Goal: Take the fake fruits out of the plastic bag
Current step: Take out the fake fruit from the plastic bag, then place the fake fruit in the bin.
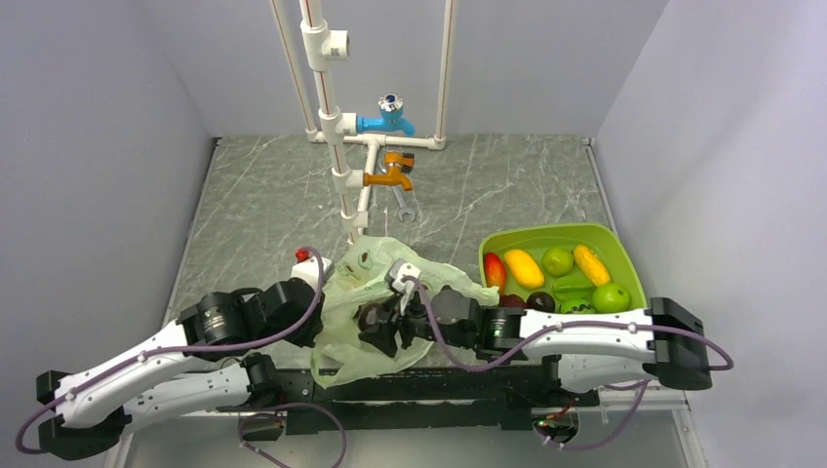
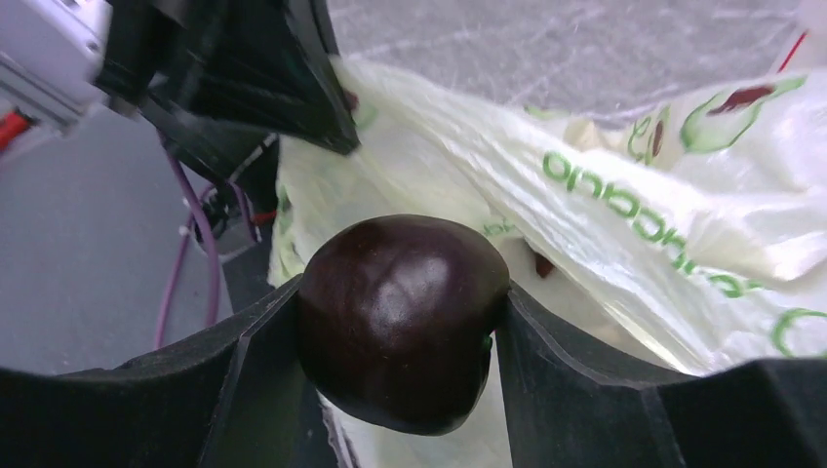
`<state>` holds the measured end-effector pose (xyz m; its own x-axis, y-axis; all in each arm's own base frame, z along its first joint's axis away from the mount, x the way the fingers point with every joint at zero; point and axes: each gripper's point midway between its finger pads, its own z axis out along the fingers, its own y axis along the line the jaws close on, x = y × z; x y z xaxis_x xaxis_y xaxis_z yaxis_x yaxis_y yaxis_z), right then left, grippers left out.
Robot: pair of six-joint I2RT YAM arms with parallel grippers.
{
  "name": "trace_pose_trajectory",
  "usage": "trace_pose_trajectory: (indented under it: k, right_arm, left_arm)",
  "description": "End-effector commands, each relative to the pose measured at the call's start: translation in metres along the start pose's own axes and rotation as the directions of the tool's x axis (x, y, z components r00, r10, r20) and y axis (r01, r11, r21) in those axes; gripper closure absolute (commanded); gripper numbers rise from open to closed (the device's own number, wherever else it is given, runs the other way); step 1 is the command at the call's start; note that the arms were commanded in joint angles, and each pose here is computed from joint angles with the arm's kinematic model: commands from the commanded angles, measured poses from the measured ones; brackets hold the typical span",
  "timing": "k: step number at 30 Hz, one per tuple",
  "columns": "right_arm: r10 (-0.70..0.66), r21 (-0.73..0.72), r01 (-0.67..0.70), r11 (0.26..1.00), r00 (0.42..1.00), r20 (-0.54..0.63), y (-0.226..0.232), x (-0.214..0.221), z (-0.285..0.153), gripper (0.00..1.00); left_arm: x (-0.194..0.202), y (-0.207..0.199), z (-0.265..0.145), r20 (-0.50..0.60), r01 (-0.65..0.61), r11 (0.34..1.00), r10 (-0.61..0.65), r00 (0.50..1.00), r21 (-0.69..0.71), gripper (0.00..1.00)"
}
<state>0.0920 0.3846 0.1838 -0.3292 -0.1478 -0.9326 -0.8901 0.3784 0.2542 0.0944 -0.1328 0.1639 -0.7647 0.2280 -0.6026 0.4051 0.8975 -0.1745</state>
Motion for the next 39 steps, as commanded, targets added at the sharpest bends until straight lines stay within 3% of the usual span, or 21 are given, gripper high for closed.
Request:
trace_pose_trajectory:
  k: [1, 10, 13, 17, 24, 31, 34, 39]
  right_arm:
    - [0.012, 0.028, -0.017, 0.999, 0.988, 0.153, 0.004, -0.068, -0.025, 1.0]
    - [-0.044, 0.251, -0.043, 0.967, 0.943, 0.331, -0.034, -0.147, -0.082, 1.0]
    - [-0.049, 0.464, -0.124, 0.877, 0.938, 0.344, -0.083, -0.153, -0.104, 1.0]
    - [-0.002, 0.611, -0.241, 0.754, 0.929, 0.369, -0.143, -0.144, -0.136, 1.0]
    - [0.11, 0.796, -0.499, 0.342, 0.863, 0.494, -0.237, -0.085, -0.215, 1.0]
    - [0.255, 0.783, -0.621, 0.01, 0.759, 0.599, -0.288, -0.001, -0.259, 1.0]
    - [0.243, 0.733, -0.655, -0.185, 0.692, 0.68, -0.298, 0.037, -0.285, 1.0]
    - [0.261, 0.719, -0.649, -0.247, 0.67, 0.695, -0.313, 0.068, -0.295, 1.0]
  left_arm:
    - [-0.024, -0.006, 0.0, 0.098, -0.024, 1.0, 0.022, 0.995, 0.016, 1.0]
    - [-0.028, 0.001, -0.007, 0.178, 0.028, 0.999, -0.033, 0.984, 0.032, 1.0]
    - [-0.028, 0.003, -0.009, 0.181, 0.033, 0.999, -0.038, 0.983, 0.029, 1.0]
    - [-0.027, 0.002, -0.007, 0.17, 0.029, 0.999, -0.033, 0.985, 0.025, 1.0]
    - [-0.026, 0.0, -0.006, 0.162, 0.02, 0.999, -0.025, 0.987, 0.028, 1.0]
    - [-0.027, 0.001, -0.01, 0.183, 0.027, 0.999, -0.035, 0.983, 0.043, 1.0]
    - [-0.028, 0.001, -0.01, 0.185, 0.029, 0.998, -0.037, 0.982, 0.048, 1.0]
    - [-0.027, 0.0, -0.009, 0.18, 0.026, 0.999, -0.034, 0.983, 0.046, 1.0]
